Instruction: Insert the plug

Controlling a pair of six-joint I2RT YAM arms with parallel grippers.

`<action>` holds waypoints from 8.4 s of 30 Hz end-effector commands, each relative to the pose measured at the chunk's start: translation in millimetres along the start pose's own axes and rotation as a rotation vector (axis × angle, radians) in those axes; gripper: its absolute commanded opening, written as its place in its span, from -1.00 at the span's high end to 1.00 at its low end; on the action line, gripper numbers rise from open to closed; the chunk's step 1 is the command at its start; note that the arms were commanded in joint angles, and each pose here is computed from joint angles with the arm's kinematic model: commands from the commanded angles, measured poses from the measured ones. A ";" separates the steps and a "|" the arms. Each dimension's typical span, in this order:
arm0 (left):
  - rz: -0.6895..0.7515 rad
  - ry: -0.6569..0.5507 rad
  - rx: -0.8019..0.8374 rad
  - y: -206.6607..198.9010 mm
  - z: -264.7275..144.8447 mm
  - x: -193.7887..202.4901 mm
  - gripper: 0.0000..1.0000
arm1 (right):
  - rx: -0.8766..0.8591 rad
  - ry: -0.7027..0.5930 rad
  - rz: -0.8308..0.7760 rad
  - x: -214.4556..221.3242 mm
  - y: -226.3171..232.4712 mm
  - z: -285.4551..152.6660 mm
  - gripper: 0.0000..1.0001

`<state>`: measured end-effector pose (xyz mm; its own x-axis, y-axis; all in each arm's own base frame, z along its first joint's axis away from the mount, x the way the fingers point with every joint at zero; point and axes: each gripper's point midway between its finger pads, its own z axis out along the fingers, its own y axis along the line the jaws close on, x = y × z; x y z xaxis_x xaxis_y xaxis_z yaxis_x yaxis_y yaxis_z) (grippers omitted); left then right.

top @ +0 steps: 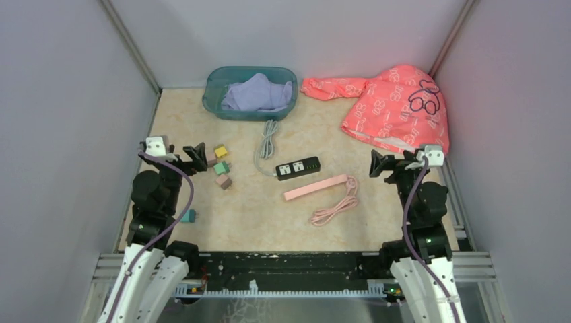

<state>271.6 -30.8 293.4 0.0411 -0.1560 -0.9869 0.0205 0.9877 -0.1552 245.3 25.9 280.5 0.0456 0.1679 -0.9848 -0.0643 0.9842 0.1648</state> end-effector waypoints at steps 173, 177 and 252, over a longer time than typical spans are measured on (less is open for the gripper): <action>1.115 0.496 0.730 -253.8 -46.7 301.5 1.00 | 0.045 0.913 0.667 229.6 108.1 65.6 -0.29; 1.109 0.499 0.736 -254.7 -48.9 301.7 0.99 | 0.055 0.916 0.711 234.8 110.9 67.6 -0.18; 0.465 0.917 0.640 -237.0 -46.9 308.6 -0.12 | -0.140 0.784 0.347 219.0 92.0 54.4 0.24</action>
<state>219.2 -311.6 32.0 -0.5594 0.4972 -0.6632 0.6876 0.7252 -0.0363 283.8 160.5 39.3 -0.7752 0.3436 -0.5302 -0.0061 0.8351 0.5501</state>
